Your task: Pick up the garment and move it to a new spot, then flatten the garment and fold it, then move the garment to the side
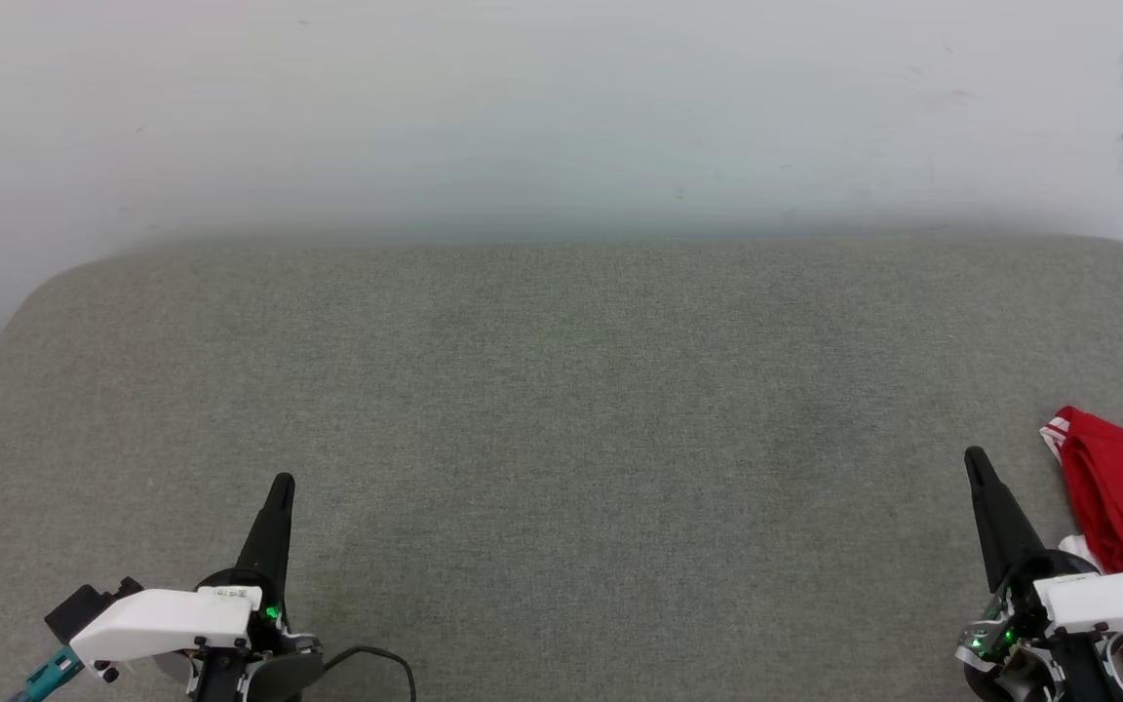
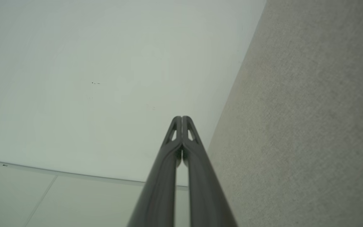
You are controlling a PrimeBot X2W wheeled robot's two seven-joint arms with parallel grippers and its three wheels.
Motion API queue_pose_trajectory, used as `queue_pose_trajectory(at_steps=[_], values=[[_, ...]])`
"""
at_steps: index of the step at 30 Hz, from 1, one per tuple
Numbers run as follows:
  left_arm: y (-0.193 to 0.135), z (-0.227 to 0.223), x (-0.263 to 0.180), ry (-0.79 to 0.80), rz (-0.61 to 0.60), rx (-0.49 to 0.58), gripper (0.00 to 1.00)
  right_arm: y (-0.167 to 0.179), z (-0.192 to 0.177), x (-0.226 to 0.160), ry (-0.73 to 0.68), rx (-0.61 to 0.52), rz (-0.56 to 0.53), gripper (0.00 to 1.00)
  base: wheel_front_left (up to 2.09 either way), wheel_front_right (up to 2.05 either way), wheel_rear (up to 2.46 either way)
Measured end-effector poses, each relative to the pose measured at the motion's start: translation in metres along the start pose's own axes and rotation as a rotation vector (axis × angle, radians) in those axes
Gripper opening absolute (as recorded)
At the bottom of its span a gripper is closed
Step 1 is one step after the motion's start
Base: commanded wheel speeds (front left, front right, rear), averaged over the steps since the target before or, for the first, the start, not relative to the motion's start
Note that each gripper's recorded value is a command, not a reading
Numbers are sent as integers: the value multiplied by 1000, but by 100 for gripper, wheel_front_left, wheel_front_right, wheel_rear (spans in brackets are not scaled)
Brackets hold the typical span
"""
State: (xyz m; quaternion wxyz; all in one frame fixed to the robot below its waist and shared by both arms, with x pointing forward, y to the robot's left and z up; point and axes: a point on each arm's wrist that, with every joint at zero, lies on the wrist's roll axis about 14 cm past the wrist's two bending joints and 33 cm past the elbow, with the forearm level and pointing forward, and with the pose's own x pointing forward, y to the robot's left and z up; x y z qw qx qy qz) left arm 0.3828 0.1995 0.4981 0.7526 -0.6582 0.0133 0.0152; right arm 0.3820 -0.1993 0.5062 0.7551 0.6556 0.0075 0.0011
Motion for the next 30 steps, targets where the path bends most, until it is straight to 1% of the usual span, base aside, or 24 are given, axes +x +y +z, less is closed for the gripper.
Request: queue_pose_trajectory(at_steps=[17, 30], values=[[-6, 2, 5, 3, -29, -132, 0, -3, 1, 5, -13, 137, -5, 0, 0, 0, 0], [-7, 2, 5, 2, -32, -137, 0, -3, 1, 5, -13, 142, -2, 0, 0, 0, 0]])
